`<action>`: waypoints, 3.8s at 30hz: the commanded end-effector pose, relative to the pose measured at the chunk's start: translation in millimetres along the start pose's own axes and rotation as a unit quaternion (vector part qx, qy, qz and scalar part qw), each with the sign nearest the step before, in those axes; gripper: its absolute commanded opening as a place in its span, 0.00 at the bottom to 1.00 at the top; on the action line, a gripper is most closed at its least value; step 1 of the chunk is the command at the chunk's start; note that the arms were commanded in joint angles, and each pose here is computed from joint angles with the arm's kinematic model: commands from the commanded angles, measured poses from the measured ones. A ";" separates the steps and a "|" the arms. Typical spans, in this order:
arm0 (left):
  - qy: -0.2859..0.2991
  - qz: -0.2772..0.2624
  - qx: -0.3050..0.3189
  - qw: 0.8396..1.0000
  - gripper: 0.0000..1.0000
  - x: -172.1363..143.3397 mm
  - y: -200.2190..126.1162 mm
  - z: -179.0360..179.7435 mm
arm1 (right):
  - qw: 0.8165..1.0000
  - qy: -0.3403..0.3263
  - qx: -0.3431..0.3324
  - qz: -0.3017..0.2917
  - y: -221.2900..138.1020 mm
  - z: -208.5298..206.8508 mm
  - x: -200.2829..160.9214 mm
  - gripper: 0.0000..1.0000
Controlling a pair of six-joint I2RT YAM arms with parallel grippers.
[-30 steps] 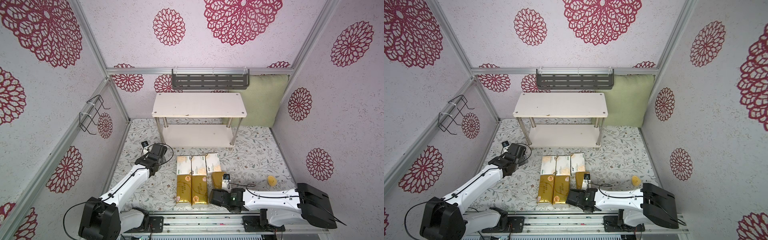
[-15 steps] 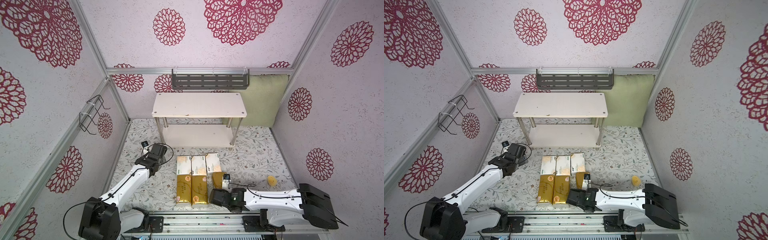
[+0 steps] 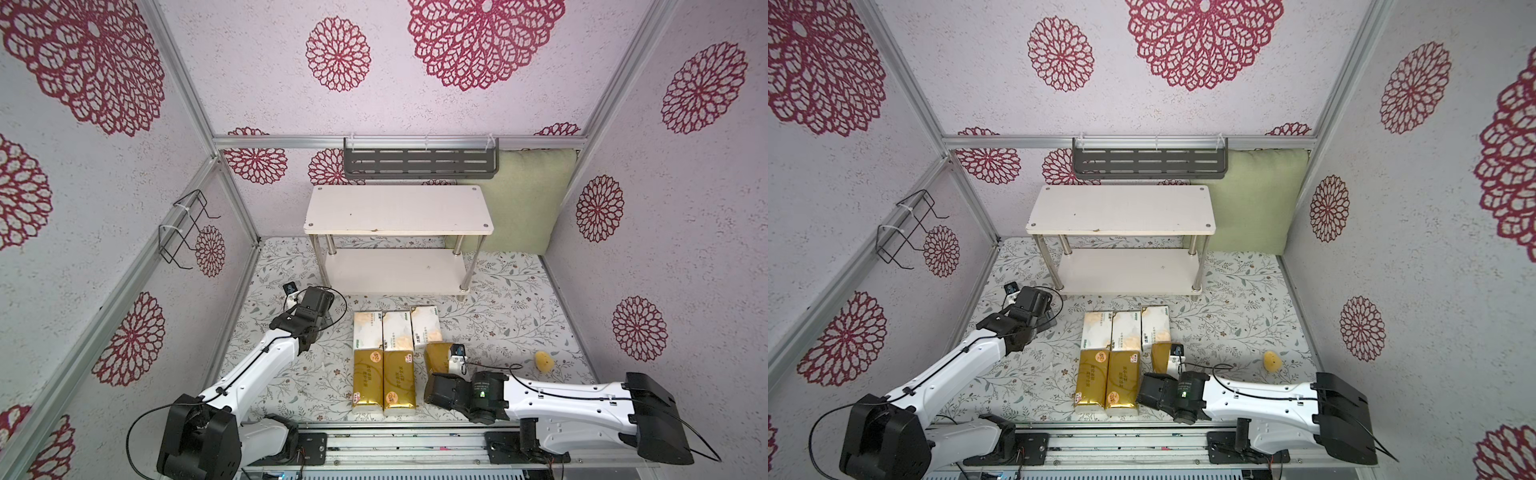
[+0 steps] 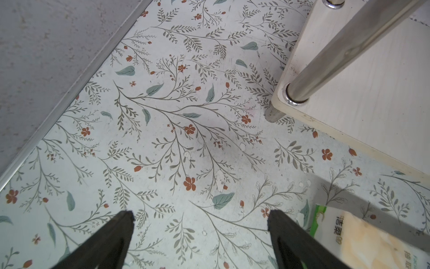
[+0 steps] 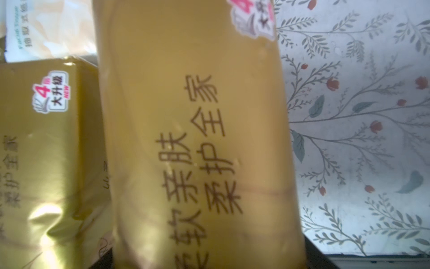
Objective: Place the tissue boxes on the shelf by color
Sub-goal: Pick up the box of tissues from the center of the board, then place a box of tissues on the shelf.
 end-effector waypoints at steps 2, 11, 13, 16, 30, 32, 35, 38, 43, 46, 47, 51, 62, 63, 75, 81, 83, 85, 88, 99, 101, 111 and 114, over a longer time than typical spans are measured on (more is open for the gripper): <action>-0.017 -0.012 -0.021 1.000 0.97 11.6 -5.0 -7.6 | 1.000 -0.001 0.000 -0.016 -24.2 -6.3 14.0 0.75; -0.017 -0.011 -0.023 1.000 0.97 16.2 -6.2 -11.8 | 1.000 -0.002 0.001 -0.017 -44.8 -10.9 22.7 0.75; -0.019 -0.010 -0.022 1.000 0.97 15.6 -5.6 -12.3 | 1.000 -0.002 0.001 -0.027 -51.9 -12.1 29.1 0.75; -0.023 -0.009 -0.022 0.999 0.97 14.9 -4.7 -12.5 | 0.999 -0.002 0.001 -0.047 -62.6 -12.9 40.9 0.75; -0.025 -0.006 -0.025 0.999 0.97 12.9 -9.2 -12.6 | 0.984 -0.037 0.022 -0.174 -77.2 5.5 146.7 0.75; -0.026 -0.005 -0.024 0.999 0.97 11.0 -8.6 -12.2 | 0.982 -0.046 0.020 -0.184 -75.3 7.2 162.1 0.75; -0.028 -0.002 -0.024 0.999 0.97 8.4 -6.9 -12.3 | 0.980 -0.055 0.021 -0.190 -69.2 10.0 182.2 0.75; -0.026 -0.001 -0.024 0.999 0.97 7.3 -6.0 -12.9 | 0.979 -0.058 0.021 -0.194 -60.1 9.8 199.3 0.75; -0.022 0.000 -0.025 0.999 0.97 6.5 -7.1 -14.1 | 0.979 -0.055 0.022 -0.197 -39.9 5.0 227.0 0.75; -0.016 -0.002 -0.023 1.000 0.97 7.4 -8.5 -13.0 | 0.979 -0.053 0.024 -0.196 -24.7 1.3 243.2 0.75; -0.015 -0.003 -0.023 1.000 0.97 7.9 -9.2 -12.5 | 0.979 -0.051 0.023 -0.195 -19.1 -0.8 248.3 0.75; -0.014 -0.006 -0.021 1.000 0.97 8.6 -11.1 -10.1 | 0.980 -0.043 0.024 -0.192 1.0 -7.0 267.4 0.75; -0.019 -0.005 -0.023 1.000 0.97 7.5 -12.9 -9.1 | 0.981 -0.035 0.017 -0.188 50.9 -8.8 309.5 0.75; -0.019 -0.006 -0.023 1.000 0.97 8.2 -13.8 -9.1 | 0.982 -0.034 0.016 -0.187 55.0 -8.8 311.6 0.75; -0.018 -0.012 -0.022 1.000 0.97 12.0 -18.4 -7.5 | 0.983 -0.022 0.007 -0.180 87.5 -16.0 337.6 0.75; -0.020 -0.013 -0.024 0.999 0.97 12.0 -19.4 -7.8 | 0.986 -0.017 0.002 -0.167 100.2 -17.9 343.5 0.75; -0.019 -0.012 -0.023 0.999 0.97 11.4 -19.4 -7.2 | 0.986 -0.015 -0.001 -0.165 103.5 -19.5 343.6 0.75; -0.019 -0.013 -0.023 0.999 0.97 11.8 -19.7 -6.8 | 0.987 -0.013 -0.006 -0.163 106.9 -21.0 343.0 0.75; -0.017 -0.013 -0.021 1.000 0.97 11.6 -19.5 -6.1 | 0.986 -0.007 -0.010 -0.165 108.8 -24.5 344.7 0.76; -0.017 -0.014 -0.026 0.999 0.97 12.1 -19.5 -7.7 | 0.987 0.012 -0.019 -0.162 119.6 -28.4 345.5 0.76; -0.016 -0.014 -0.025 0.999 0.98 11.4 -18.9 -7.4 | 0.987 0.014 -0.019 -0.162 120.6 -28.0 347.2 0.77; -0.016 -0.016 -0.023 0.999 0.97 10.1 -19.5 -4.3 | 0.988 0.022 -0.031 -0.153 132.1 -34.7 347.2 0.78; -0.015 -0.015 -0.023 1.000 0.97 9.3 -18.8 -4.4 | 0.988 0.022 -0.032 -0.150 134.6 -35.0 346.9 0.79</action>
Point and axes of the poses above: each gripper's point midway between its finger pads, its own y axis out along the fingers, its own z axis along the line the jaws close on, x = y × z, the point moved 1 cm from there along -y, back along the fingers, and after that the axes turned 3 degrees about -y, right-handed, at the moved point
